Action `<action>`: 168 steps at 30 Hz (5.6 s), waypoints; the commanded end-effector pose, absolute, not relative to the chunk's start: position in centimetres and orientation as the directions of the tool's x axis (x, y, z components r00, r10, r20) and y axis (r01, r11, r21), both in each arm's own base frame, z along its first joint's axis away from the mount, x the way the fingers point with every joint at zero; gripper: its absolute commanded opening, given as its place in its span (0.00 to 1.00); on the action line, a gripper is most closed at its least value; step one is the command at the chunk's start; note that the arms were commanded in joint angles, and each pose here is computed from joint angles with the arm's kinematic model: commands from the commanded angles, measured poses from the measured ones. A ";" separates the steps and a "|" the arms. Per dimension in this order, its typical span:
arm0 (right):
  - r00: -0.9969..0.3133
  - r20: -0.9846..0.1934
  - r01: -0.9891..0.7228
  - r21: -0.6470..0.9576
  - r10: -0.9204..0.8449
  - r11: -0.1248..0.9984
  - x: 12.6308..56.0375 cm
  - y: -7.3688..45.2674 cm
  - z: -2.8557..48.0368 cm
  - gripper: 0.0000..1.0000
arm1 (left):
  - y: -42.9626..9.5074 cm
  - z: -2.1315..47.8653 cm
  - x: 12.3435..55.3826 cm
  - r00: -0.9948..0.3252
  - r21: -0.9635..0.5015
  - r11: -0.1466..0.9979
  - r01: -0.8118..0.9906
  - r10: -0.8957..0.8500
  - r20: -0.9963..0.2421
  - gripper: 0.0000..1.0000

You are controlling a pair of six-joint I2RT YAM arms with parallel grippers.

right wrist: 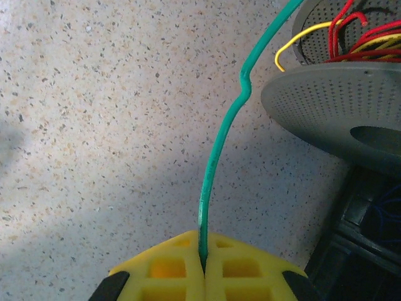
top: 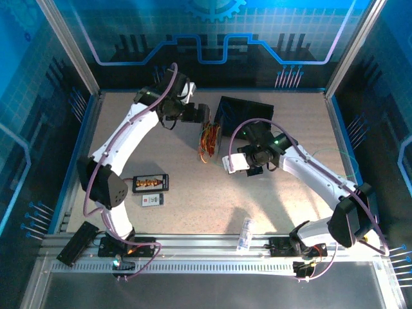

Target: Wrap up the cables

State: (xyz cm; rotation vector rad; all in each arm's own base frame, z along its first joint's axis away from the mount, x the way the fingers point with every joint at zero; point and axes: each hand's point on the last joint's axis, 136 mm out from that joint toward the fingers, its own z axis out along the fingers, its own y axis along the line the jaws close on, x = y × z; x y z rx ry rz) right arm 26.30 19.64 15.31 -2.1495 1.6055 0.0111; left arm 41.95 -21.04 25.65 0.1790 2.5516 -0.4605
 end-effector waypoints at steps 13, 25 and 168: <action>0.470 -0.277 -0.852 -0.392 -0.838 -0.348 27.8 19.5 16.6 0.00 | -22.4 22.5 42.1 -0.890 -0.131 0.949 0.285 0.212 -0.404 0.87; 0.467 -0.289 -0.856 -0.383 -0.836 -0.346 28.3 18.5 15.5 0.00 | -23.4 22.0 42.7 -0.901 -0.156 0.941 0.300 0.226 -0.371 0.77; -0.640 -0.768 -0.478 0.423 0.025 0.770 25.7 22.0 26.5 1.00 | -16.0 33.3 39.9 -0.729 -0.499 0.863 0.083 -0.289 -0.620 0.00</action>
